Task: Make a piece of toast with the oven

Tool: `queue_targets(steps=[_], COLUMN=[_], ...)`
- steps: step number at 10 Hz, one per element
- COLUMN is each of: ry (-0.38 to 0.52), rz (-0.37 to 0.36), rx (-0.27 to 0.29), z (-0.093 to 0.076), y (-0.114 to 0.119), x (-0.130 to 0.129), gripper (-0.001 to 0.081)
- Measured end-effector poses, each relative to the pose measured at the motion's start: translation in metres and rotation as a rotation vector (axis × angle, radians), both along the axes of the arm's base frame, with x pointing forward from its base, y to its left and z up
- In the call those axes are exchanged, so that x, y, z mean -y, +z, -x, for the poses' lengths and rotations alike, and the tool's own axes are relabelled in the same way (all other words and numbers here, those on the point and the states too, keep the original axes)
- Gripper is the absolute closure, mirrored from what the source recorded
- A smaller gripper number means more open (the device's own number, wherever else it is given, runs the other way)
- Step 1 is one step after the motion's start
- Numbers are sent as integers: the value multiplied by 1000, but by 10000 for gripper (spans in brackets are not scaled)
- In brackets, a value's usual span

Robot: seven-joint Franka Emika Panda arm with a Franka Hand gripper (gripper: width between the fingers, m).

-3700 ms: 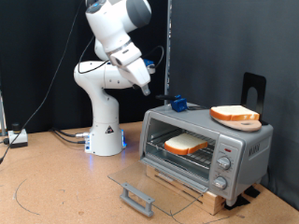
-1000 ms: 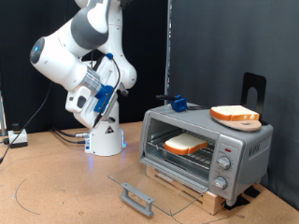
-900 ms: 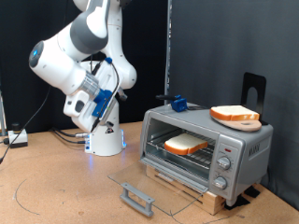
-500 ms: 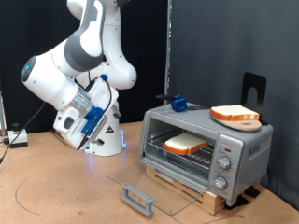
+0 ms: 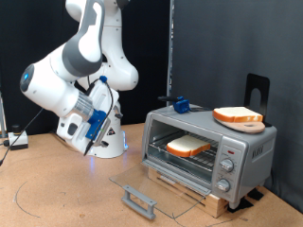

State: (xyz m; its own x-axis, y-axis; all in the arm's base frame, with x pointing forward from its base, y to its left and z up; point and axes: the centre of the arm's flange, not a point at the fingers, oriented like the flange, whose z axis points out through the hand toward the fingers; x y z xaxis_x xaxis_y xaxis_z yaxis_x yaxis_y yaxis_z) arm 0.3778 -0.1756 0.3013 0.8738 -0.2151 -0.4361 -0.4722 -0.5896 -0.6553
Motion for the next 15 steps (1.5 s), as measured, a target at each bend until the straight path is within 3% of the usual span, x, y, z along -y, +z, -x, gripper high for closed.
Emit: queue_targets(steps=[3,5,6,9,11,15], ry=[31,14,16,103,99,53], rz=[8,32,29,-72,-43,47], rx=[-80,-98,-99,-30,-7,-63], z=[-12,-22,-21,-12,-8,4], y=[-34,-53,-54,-59,-80,-139], x=[21,36,36,30,38,60], gripper=[-3,-3,-3,-3,-3,-3])
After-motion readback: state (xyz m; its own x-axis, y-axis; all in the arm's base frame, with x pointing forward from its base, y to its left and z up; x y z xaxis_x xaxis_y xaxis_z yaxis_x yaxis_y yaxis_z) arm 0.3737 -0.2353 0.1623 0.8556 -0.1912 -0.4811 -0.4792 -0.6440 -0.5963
